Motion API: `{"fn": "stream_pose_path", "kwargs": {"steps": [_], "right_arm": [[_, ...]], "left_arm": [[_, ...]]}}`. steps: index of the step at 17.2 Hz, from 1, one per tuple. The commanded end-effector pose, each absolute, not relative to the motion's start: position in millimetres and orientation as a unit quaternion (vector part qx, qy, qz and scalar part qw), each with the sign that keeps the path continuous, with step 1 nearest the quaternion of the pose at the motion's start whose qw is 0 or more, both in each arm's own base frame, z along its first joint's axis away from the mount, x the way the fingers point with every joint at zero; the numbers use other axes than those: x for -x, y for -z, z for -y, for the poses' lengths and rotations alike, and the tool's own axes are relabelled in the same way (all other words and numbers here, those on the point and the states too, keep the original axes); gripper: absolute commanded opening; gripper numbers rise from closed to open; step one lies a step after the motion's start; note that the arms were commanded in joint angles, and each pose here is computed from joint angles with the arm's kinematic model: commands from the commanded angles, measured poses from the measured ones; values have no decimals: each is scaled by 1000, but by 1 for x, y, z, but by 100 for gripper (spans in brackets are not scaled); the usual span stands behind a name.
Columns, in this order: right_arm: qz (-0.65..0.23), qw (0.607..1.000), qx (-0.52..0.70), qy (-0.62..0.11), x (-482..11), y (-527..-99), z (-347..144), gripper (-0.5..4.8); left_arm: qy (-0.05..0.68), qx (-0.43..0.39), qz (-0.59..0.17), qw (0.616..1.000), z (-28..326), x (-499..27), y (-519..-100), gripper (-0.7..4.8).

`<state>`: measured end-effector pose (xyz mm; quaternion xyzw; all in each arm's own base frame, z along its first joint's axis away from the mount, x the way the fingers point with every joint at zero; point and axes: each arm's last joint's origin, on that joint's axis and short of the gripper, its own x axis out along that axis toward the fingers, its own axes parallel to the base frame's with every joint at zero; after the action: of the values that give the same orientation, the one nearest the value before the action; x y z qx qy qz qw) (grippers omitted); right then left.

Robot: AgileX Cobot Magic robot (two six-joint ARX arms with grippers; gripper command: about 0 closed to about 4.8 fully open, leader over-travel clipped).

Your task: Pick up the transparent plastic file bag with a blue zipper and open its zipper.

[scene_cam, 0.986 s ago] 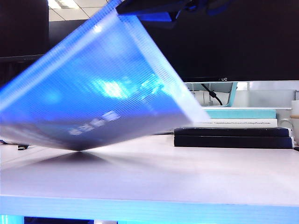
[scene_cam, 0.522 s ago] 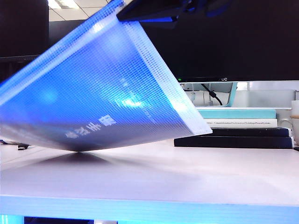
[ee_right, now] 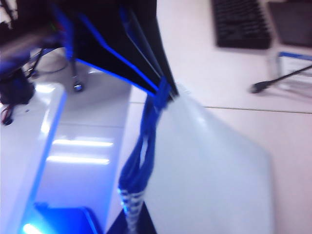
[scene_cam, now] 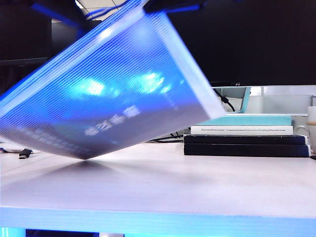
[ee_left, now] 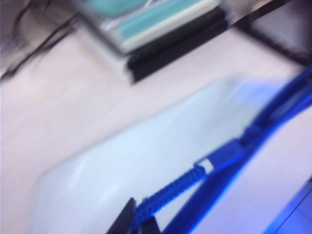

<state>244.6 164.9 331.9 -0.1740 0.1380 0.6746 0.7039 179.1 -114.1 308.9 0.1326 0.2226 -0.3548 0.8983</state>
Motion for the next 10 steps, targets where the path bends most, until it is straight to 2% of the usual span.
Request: {"fn": "stream_pose_path", "kwargs": {"steps": [1,4,5,6,8,10], "right_arm": [[-126,726,167,-655,-237,-350,-144,-5],[-126,743,165,-637,-229,-361,-126,-5],[-140,764,158,-610,-220,-369,-102,-5],[-149,772,154,-598,-216,-371,-93,-5],[-155,777,151,-592,-214,-372,-87,-5],[-159,776,149,-592,-214,-371,-87,-5]], "left_arm": [[300,-141,-261,906,98,-184,-302,-5],[256,-142,-286,912,80,-190,-293,-5],[163,-152,-321,921,59,-195,-282,-5],[113,-160,-341,919,49,-196,-280,-5],[86,-147,-348,922,42,-197,-279,-5],[92,-134,-345,924,41,-198,-280,-1]]}}
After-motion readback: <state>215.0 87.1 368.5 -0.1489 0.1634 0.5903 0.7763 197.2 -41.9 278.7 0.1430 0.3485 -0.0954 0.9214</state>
